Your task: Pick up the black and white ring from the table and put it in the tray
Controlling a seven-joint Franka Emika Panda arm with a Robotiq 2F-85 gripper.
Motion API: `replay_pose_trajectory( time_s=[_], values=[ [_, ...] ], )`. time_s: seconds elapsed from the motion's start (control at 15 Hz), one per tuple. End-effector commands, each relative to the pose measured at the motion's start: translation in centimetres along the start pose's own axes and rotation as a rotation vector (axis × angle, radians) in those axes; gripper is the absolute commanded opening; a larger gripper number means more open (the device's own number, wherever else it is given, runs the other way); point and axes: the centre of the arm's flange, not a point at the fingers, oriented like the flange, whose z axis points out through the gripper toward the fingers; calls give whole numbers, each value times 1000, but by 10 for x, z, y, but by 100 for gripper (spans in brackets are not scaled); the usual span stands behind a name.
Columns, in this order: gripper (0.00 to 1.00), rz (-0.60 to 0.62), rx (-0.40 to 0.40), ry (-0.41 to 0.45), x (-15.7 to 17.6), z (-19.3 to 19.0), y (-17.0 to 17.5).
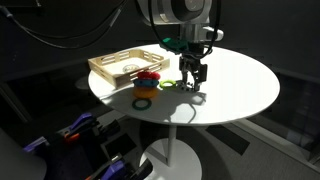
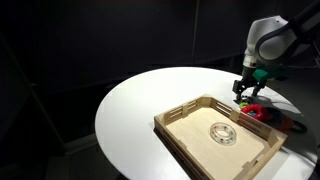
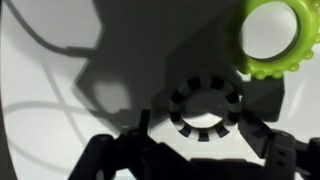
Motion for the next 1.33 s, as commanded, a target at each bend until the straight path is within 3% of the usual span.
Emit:
replay_pose_trajectory(
  time_s=[0.0,0.13,0.2,0.73,1.27],
  values=[
    [60,24,-1,10,6,1,-3],
    [43,25,-1,13,7,-6,-5],
    [42,24,2,19,8,-12,-6],
    [41,-45,-11,15,-2,-74,-35],
    [41,-173,-5,16,-38,-138,-84]
  ],
)
